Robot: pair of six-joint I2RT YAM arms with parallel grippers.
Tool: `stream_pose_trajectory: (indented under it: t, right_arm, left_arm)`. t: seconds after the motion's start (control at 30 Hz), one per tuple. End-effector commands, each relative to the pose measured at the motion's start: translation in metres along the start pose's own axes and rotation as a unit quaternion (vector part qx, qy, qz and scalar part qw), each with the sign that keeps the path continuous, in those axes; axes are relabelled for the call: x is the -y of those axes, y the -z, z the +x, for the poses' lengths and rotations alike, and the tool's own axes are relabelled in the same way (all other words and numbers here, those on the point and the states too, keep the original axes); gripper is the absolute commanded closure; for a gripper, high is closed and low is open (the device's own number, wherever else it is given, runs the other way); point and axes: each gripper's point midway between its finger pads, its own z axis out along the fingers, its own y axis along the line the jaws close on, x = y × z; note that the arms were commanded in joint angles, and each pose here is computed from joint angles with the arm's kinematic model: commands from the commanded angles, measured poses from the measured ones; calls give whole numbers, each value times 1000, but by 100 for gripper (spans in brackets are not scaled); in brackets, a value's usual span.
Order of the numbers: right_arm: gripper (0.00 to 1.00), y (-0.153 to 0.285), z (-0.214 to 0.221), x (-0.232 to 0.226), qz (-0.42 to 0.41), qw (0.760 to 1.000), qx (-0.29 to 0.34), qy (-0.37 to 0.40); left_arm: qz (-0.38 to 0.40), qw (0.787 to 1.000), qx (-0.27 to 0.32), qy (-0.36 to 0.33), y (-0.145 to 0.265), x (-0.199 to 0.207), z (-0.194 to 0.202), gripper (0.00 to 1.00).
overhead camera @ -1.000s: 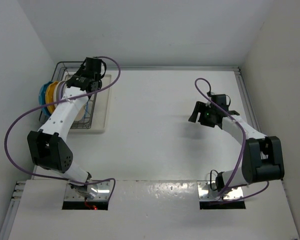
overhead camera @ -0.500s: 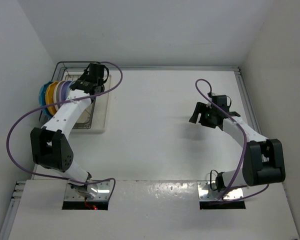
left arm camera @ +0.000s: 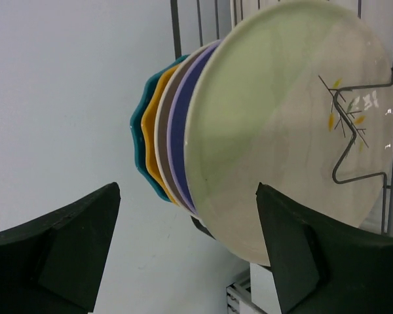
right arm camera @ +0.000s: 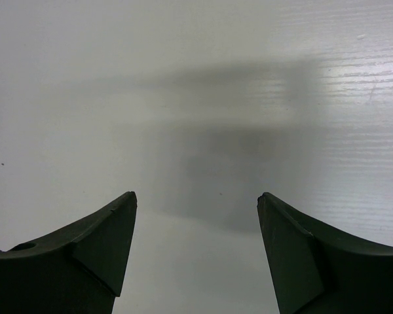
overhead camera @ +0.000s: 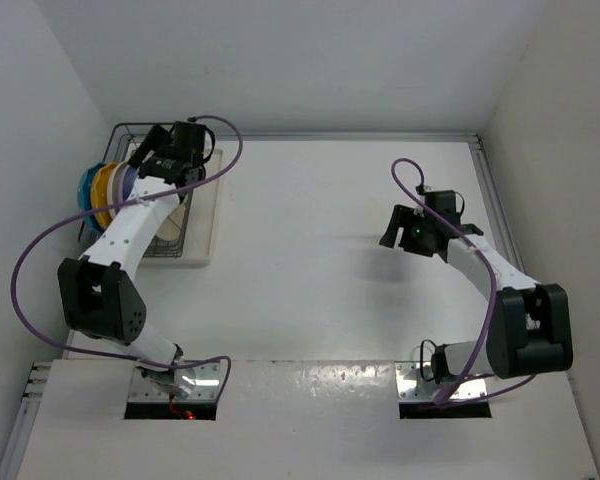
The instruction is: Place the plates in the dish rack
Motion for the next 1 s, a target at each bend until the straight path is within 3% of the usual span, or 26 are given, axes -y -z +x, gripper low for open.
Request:
stream_pose_trajectory:
  t: [0.0,0.2,0.3,0.37,0.4,0.43,0.53,0.6,0.63,0.73,0.87,0.97]
  right_arm:
    - [25,12,-26,-9,-9,999,39,14]
    - [25,19,-29,-11,-10,999,47,13]
    - [16,23,-26,-9,-7,999,51,13]
    - [15,27,-27,-9,-5,998,60,13]
    - [3,30,-27,-8,-4,998,69,9]
    - [1,32,-27,-7,-1,997,72,7]
    - [1,38,-22,-4,-3,996,92,1]
    - [1,41,-12,-3,-9,994,104,-8]
    - [1,40,-7,0,-6,995,104,-11]
    - [1,42,16,7,-1,995,94,-34]
    - [1,50,30,11,2,994,97,-43]
    - [1,52,45,17,8,994,97,-49]
  left_arm:
    - [-7,994,57,94,29,-43,-19,8]
    - [52,977,128,160,66,-67,-16,7]
    - [188,955,167,158,86,-11,3,7]
    - [288,928,204,117,104,38,20,7]
    - [305,924,213,86,109,54,35,7]
    - [327,918,213,64,114,82,66,7]
    - [316,926,202,36,103,121,118,7]
    - [261,925,270,56,114,108,125,3]
    - [261,924,276,39,109,127,140,1]
    - [208,908,356,74,123,119,144,1]
    - [212,906,354,89,121,124,145,1]
    - [245,911,327,58,115,139,149,1]
